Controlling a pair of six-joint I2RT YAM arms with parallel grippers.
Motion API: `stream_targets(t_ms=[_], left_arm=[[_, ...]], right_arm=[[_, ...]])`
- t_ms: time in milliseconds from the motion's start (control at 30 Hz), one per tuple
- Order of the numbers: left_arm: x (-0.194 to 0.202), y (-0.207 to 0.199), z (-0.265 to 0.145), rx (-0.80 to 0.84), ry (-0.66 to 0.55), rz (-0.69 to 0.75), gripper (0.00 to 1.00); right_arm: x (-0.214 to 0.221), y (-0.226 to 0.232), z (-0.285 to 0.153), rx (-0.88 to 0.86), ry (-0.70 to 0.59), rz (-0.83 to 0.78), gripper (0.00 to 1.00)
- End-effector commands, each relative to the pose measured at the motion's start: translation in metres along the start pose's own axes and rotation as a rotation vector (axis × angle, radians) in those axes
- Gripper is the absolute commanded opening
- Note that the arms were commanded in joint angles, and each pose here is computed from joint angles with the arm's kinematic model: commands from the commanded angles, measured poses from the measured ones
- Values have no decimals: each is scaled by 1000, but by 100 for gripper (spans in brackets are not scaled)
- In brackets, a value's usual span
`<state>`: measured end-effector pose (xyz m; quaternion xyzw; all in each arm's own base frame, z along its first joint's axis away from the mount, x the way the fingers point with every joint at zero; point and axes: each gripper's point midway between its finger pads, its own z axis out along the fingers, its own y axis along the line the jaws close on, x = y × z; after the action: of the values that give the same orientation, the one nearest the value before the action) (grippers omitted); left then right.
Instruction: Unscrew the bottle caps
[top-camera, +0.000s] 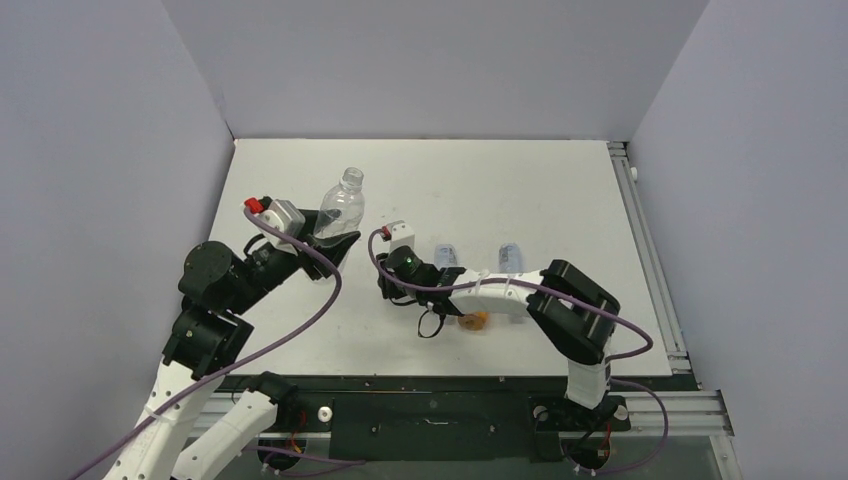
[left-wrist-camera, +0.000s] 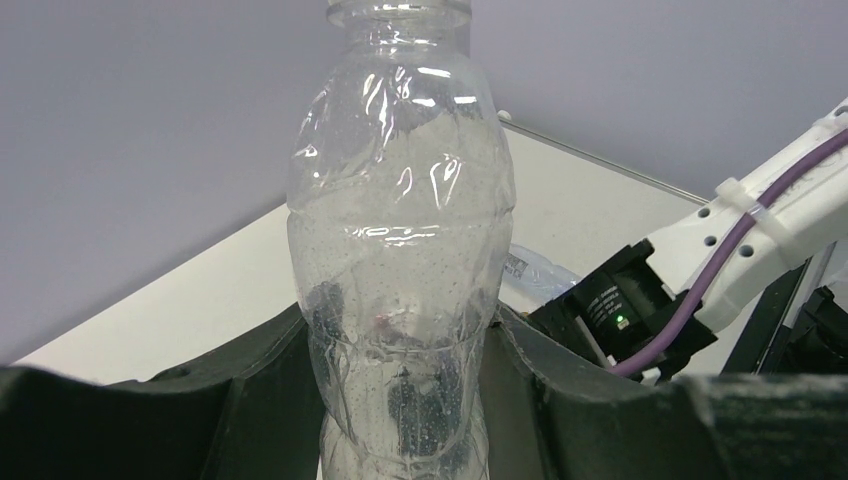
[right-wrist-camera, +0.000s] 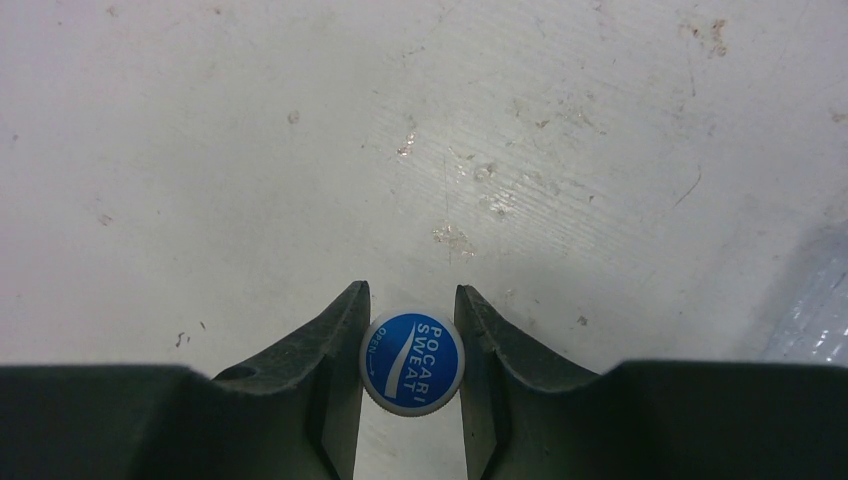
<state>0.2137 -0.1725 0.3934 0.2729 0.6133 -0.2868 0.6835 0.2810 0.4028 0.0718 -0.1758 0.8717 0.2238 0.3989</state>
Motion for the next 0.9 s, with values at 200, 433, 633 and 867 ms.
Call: stream_targets(t_ms=[200,433,633,867], left_arm=[[-17,-3,-4,3,-57,-23,0],[-16,-3,-6,0,-67,-32,0],[-14,-2,-7,-8,-85,-32,0],[-5,-3,-2,14,-79,-39,0]], right_arm=[[18,-4,29,38,-59,-2,12],[-11,8,-1,-44,-117,23,79],[-108,28,-78,-186,-281,29,81],[-233,47,-209,-441,-536,33,82]])
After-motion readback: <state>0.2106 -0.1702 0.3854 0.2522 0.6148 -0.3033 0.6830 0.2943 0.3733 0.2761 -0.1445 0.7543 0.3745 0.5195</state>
